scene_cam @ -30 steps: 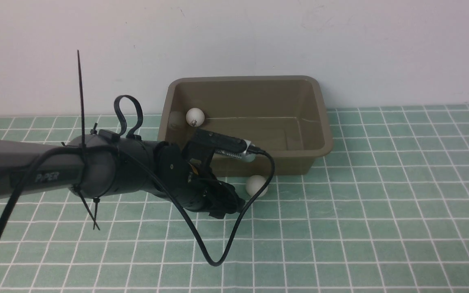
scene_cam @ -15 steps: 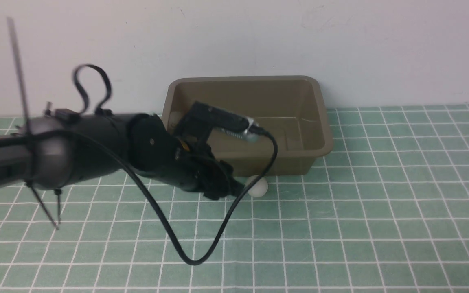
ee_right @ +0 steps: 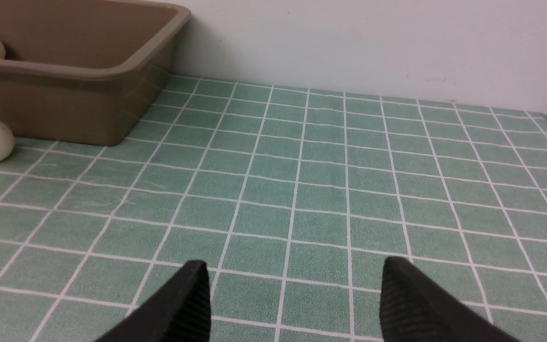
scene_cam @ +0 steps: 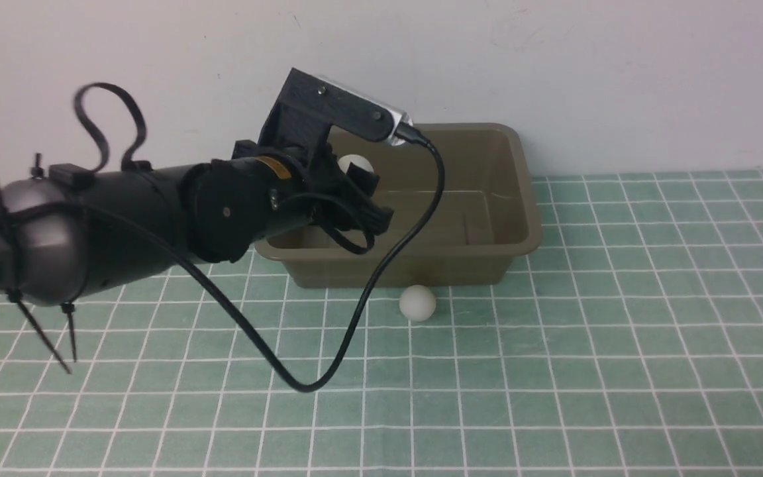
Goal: Put the table tennis balls in the box on the green coffee tablecloth.
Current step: 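Drop the ball into the bin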
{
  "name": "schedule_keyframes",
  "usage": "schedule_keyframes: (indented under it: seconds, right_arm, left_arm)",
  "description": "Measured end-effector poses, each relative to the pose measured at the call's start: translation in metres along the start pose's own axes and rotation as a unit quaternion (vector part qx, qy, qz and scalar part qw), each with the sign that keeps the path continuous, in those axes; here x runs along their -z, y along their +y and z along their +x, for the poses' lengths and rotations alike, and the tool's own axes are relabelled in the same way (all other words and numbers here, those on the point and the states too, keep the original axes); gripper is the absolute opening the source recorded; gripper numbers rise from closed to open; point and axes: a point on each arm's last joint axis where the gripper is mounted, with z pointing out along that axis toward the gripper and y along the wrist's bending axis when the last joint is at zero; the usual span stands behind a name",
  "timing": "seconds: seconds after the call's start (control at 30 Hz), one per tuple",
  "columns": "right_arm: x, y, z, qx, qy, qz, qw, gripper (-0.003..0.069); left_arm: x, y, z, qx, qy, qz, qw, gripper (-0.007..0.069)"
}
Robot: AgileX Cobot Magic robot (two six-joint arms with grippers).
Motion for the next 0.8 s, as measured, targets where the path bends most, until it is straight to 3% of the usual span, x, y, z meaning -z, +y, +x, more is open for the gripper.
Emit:
schedule_keyframes:
  seconds: [0.23,0.5,0.8]
  right_arm:
    - [0.0,0.0,0.0,0.0,0.0,0.0,1.0,0.0441]
    - [0.0,0.0,0.0,0.0,0.0,0.0,1.0,0.0441]
    - [0.0,0.0,0.0,0.0,0.0,0.0,1.0,0.0441]
  left_arm:
    - [-0.021,0.003,-0.004,0.013,0.03,0.014,0.999,0.0339]
    - [-0.022,0.008,-0.007,0.011,0.03,0.013,0.999,0.0521]
    - [0.008,0.0,-0.014,0.004,0.103,0.072,0.992,0.0542]
